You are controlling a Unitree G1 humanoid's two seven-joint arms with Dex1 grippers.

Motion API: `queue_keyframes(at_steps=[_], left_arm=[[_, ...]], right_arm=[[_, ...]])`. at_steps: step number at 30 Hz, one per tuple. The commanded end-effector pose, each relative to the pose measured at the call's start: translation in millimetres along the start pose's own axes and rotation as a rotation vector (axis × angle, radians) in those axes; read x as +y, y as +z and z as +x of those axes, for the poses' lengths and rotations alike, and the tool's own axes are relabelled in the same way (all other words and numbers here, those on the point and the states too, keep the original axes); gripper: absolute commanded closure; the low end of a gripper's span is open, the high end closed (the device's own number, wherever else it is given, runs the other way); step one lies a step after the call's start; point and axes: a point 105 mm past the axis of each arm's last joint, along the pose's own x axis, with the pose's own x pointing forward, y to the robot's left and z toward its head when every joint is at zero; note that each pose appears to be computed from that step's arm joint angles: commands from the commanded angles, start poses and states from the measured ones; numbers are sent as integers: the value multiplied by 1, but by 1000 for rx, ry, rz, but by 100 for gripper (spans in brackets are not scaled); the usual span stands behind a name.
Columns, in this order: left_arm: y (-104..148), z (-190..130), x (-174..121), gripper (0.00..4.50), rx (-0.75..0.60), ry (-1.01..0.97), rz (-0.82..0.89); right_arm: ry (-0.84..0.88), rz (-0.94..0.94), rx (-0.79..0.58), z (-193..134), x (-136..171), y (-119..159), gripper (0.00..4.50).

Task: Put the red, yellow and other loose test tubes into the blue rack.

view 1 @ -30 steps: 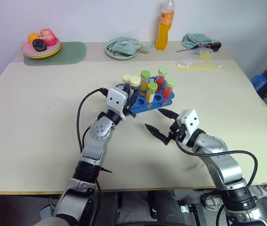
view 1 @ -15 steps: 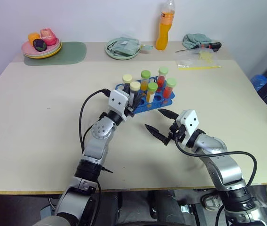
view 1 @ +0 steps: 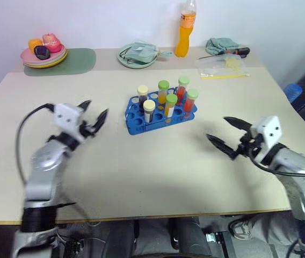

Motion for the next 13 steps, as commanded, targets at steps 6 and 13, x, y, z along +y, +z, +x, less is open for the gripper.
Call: queue_keyframes(at_steps=[6,13], left_arm=[[-16,-47,7,143,144,-87,-10],[-24,-52,2,143,175,-76,-17]], right_arm=[[49,28,63,-27,-8,-8,18],[77,34,55,-18,-8,-8,18]])
